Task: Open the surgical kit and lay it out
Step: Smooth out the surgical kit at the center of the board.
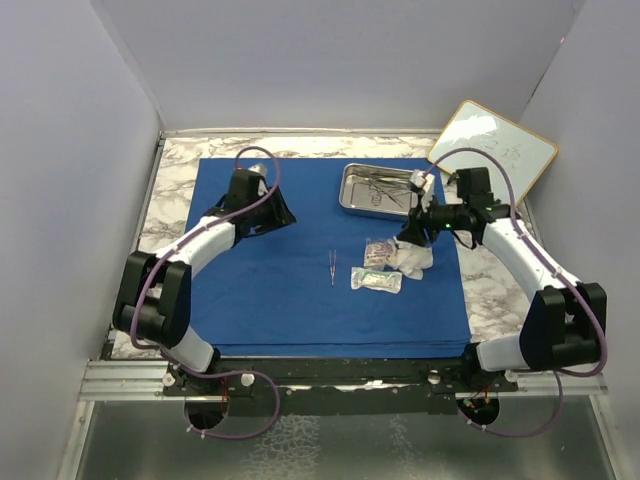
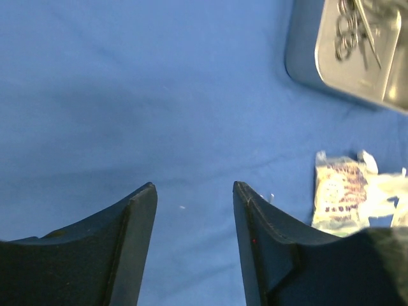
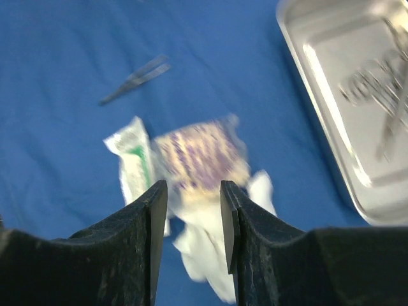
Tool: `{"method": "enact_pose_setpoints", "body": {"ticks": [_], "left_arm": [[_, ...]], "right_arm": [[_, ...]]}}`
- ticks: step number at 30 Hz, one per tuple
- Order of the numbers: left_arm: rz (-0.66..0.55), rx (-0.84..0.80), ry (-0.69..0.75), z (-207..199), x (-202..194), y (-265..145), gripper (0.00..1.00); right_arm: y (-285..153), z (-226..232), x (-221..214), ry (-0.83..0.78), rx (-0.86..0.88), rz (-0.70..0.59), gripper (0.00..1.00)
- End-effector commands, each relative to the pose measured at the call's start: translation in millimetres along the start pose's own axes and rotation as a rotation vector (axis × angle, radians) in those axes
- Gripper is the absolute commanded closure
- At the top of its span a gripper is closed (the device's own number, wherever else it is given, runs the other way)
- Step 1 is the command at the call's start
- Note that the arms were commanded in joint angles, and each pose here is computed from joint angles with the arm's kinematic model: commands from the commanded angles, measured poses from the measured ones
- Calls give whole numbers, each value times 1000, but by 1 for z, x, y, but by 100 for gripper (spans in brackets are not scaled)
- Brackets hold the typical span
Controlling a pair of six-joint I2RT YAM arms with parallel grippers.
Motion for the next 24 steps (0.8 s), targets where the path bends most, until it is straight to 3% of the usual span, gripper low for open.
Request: {"method": "enact_pose_setpoints", "body": {"ticks": [1, 7, 13, 24], "left_arm": [[-116, -75, 31, 24, 39, -18, 44], [-158, -6, -15, 65, 65, -21, 43], [-141, 40, -6, 81, 65, -12, 43], [-86, 62, -78, 97, 37, 4, 44]], "right_arm": [[32, 48, 25, -142, 211, -23, 61], [99, 123, 24, -296, 425, 50, 61], [158, 186, 7, -369, 576, 159, 65], [208, 238, -28, -411, 710, 303, 69]]}}
Point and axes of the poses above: each gripper's point midway between its finger pads, its own y axis out along the fingers, its own z axis along the line the jaws close on, x = y × z, the point moved 5 cm from there along -y, back along the fingers, and after that the axes turned 4 degrees about y, right-handed, at the moved point
